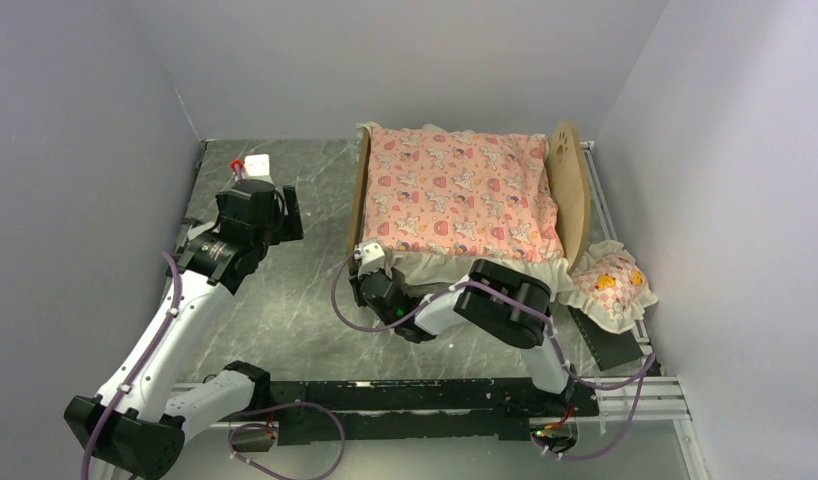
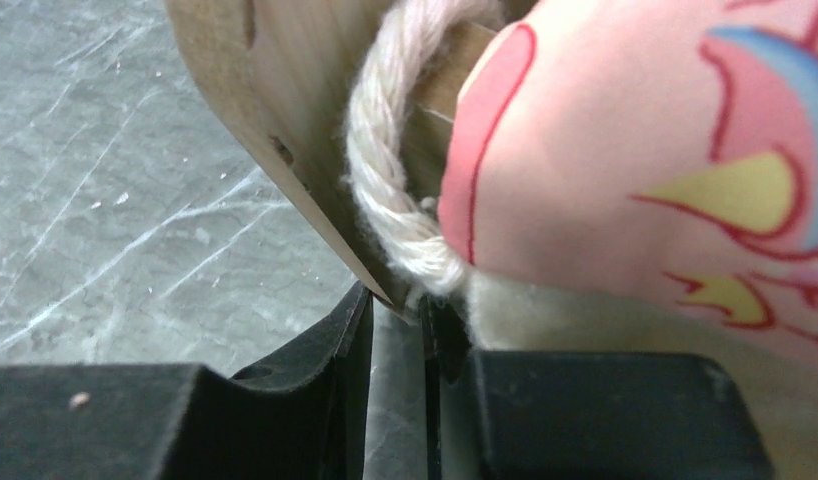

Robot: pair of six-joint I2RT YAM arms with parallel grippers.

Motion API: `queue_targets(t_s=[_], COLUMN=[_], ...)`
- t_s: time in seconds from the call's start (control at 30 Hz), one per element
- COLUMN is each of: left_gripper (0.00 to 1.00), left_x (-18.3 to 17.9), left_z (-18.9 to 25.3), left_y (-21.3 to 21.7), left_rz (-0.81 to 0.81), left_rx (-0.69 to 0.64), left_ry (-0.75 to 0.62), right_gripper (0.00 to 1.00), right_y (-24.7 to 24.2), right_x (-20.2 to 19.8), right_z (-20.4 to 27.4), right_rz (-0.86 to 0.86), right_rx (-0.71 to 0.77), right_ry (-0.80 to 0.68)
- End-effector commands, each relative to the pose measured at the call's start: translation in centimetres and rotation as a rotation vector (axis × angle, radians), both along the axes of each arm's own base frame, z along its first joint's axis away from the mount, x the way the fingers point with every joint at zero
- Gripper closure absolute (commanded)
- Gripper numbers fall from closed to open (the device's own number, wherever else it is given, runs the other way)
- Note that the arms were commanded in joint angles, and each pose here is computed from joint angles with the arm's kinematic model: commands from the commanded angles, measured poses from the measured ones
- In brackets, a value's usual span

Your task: Set up the pet bed

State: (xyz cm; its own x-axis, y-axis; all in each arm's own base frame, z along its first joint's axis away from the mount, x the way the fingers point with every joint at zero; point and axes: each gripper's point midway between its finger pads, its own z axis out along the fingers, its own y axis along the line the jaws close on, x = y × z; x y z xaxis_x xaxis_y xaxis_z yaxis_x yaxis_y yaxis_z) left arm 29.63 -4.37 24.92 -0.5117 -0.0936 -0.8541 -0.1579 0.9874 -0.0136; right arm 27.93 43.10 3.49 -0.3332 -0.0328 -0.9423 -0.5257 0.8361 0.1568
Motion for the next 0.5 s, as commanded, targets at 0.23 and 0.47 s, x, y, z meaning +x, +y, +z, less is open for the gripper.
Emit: queue_targets(t_s=[0.23, 0.47], left_gripper=[0.10, 0.10], left_x=[0.6, 0.7], left_z=[0.5, 0.4], left_y=[-0.2, -0.3], left_rz=[-0.005, -0.014], left_rx=[-0.018, -0.026], left_ry=[-0.029, -0.024], right_gripper=[1.00, 1.00], right_y=[3.1, 2.7], right_x=[-3.9, -5.2], right_z=[6.1, 5.8], right_rz=[0.226, 0.259], right_rx=[0.118, 0.086], right_ry=[-0.007, 0.034])
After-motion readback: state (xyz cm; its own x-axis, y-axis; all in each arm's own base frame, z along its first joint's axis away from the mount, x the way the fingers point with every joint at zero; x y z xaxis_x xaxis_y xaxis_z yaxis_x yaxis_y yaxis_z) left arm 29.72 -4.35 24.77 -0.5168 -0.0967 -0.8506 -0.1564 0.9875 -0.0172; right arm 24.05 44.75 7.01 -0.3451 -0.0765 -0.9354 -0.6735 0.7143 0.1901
